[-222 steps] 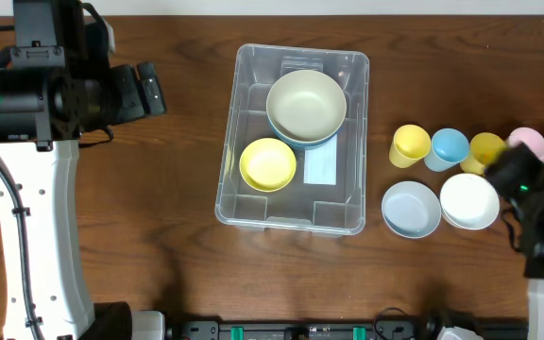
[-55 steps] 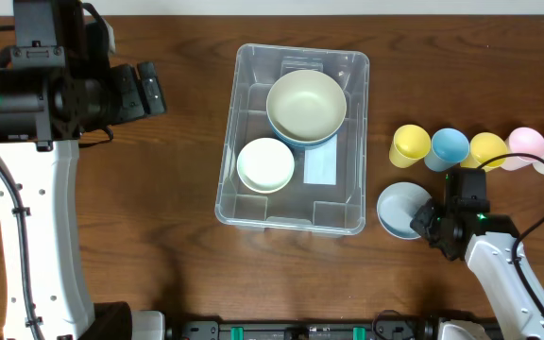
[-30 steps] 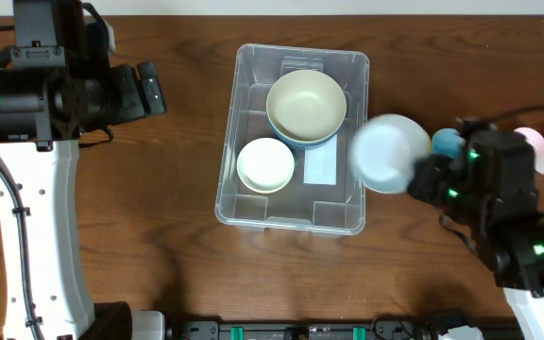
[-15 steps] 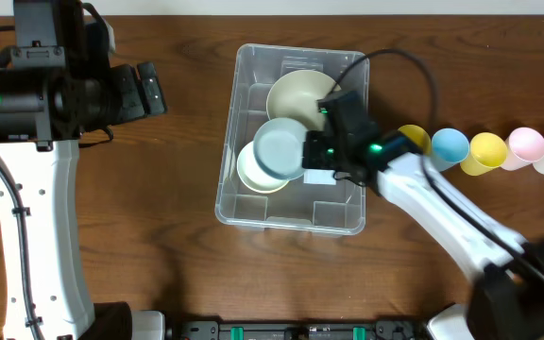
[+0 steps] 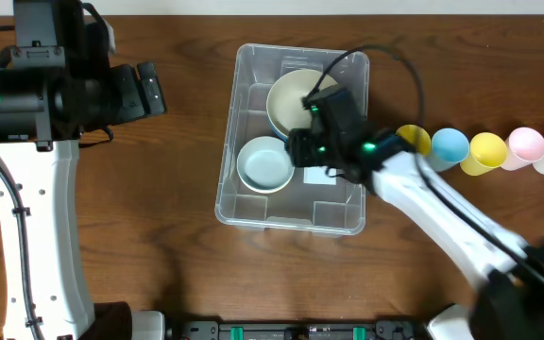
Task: Pack container
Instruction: 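Withdraw the right gripper to the white cup at the row's end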
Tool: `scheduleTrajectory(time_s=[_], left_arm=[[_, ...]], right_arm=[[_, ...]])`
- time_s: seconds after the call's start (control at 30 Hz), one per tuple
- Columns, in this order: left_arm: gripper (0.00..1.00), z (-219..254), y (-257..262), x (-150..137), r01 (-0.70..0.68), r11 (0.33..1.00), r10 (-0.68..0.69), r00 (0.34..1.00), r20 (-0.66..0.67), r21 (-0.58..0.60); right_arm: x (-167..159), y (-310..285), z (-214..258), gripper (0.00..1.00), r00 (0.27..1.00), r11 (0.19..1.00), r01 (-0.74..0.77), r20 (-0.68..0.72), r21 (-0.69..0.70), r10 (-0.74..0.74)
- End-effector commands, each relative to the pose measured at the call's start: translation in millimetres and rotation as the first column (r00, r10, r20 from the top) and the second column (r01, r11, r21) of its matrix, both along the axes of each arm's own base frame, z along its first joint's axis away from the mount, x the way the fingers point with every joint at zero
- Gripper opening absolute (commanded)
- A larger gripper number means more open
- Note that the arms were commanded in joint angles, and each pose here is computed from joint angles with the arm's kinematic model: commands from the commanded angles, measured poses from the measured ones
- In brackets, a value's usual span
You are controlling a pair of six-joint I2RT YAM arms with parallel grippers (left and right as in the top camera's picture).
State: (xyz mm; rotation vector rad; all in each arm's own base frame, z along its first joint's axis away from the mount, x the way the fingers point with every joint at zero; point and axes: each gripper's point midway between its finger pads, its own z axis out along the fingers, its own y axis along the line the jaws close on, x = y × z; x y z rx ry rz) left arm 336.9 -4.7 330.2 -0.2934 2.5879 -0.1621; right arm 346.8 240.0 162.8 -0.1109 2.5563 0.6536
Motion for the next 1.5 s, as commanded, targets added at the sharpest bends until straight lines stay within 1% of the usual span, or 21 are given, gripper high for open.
scheduleTrajectory(time_s=[0.0, 0.07, 0.13, 0.2, 0.23, 0.3, 0.33, 0.43, 0.53, 0.63, 0.7, 0.8, 0.9, 1.03, 1.2, 1.33, 1.47], left_arm=[[0.98, -1, 3, 0, -0.007, 1.0, 0.007, 1.0, -0.003, 0.012], [0.98, -1, 3, 0, -0.007, 1.0, 0.007, 1.0, -0.003, 0.012], [0.98, -1, 3, 0, -0.007, 1.0, 0.007, 1.0, -0.003, 0.012], [0.98, -1, 3, 0, -0.007, 1.0, 0.007, 1.0, -0.003, 0.012], [0.98, -1, 3, 0, -0.007, 1.0, 0.007, 1.0, -0.003, 0.012], [0.98, -1, 3, 0, -0.007, 1.0, 0.007, 1.0, -0.003, 0.012], [0.98, -1, 3, 0, -0.007, 1.0, 0.007, 1.0, -0.003, 0.012], [0.98, -1, 3, 0, -0.007, 1.0, 0.007, 1.0, -0.003, 0.012], [0.98, -1, 3, 0, -0.007, 1.0, 0.007, 1.0, -0.003, 0.012], [0.98, -1, 3, 0, -0.007, 1.0, 0.007, 1.0, -0.003, 0.012], [0.98, -1, 3, 0, -0.007, 1.0, 0.007, 1.0, -0.003, 0.012], [0.98, -1, 3, 0, -0.007, 1.0, 0.007, 1.0, -0.003, 0.012], [0.98, -1, 3, 0, -0.007, 1.0, 0.007, 1.0, -0.003, 0.012], [0.98, -1, 3, 0, -0.007, 1.0, 0.007, 1.0, -0.003, 0.012], [0.98, -1, 3, 0, -0.007, 1.0, 0.007, 1.0, -0.003, 0.012], [0.98, -1, 3, 0, -0.007, 1.0, 0.007, 1.0, -0.003, 0.012], [0.98, -1, 3, 0, -0.007, 1.0, 0.007, 1.0, -0.003, 0.012]], right_arm=[[11, -49, 64, 0.53, 0.981, 0.992, 0.126, 0.15, 0.01, -0.126], [7, -98, 78, 0.58, 0.953, 0.966, 0.256, 0.176, -0.038, -0.246], [1, -148, 86, 0.63, 0.91, 0.917, 0.389, 0.194, -0.09, -0.367], [-8, -197, 91, 0.68, 0.849, 0.845, 0.517, 0.206, -0.136, -0.486], [-13, -223, 92, 0.71, 0.812, 0.801, 0.578, 0.21, -0.156, -0.545], [-23, -268, 91, 0.72, 0.732, 0.708, 0.681, 0.208, -0.187, -0.649], [-28, -290, 89, 0.75, 0.688, 0.658, 0.726, 0.202, -0.201, -0.697], [-40, -342, 81, 0.8, 0.57, 0.533, 0.818, 0.175, -0.218, -0.803], [-47, -386, 71, 0.8, 0.454, 0.422, 0.883, 0.143, -0.205, -0.879], [-50, -421, 64, 0.79, 0.366, 0.343, 0.923, 0.123, -0.173, -0.923], [-55, -444, 56, 0.78, 0.293, 0.277, 0.948, 0.095, -0.156, -0.951], [-58, -468, 39, 0.77, 0.242, 0.232, 0.96, 0.054, -0.154, -0.969], [-59, -490, 15, 0.77, 0.199, 0.195, 0.966, 0.007, -0.17, -0.98], [-53, -508, -19, 0.77, 0.182, 0.19, 0.967, -0.066, -0.169, -0.981], [-39, -522, -50, 0.77, 0.215, 0.227, 0.958, -0.083, -0.177, -0.973], [-27, -523, -67, 0.79, 0.263, 0.277, 0.947, -0.101, -0.162, -0.96], [-22, -528, -84, 0.79, 0.262, 0.278, 0.946, -0.112, -0.169, -0.959]])
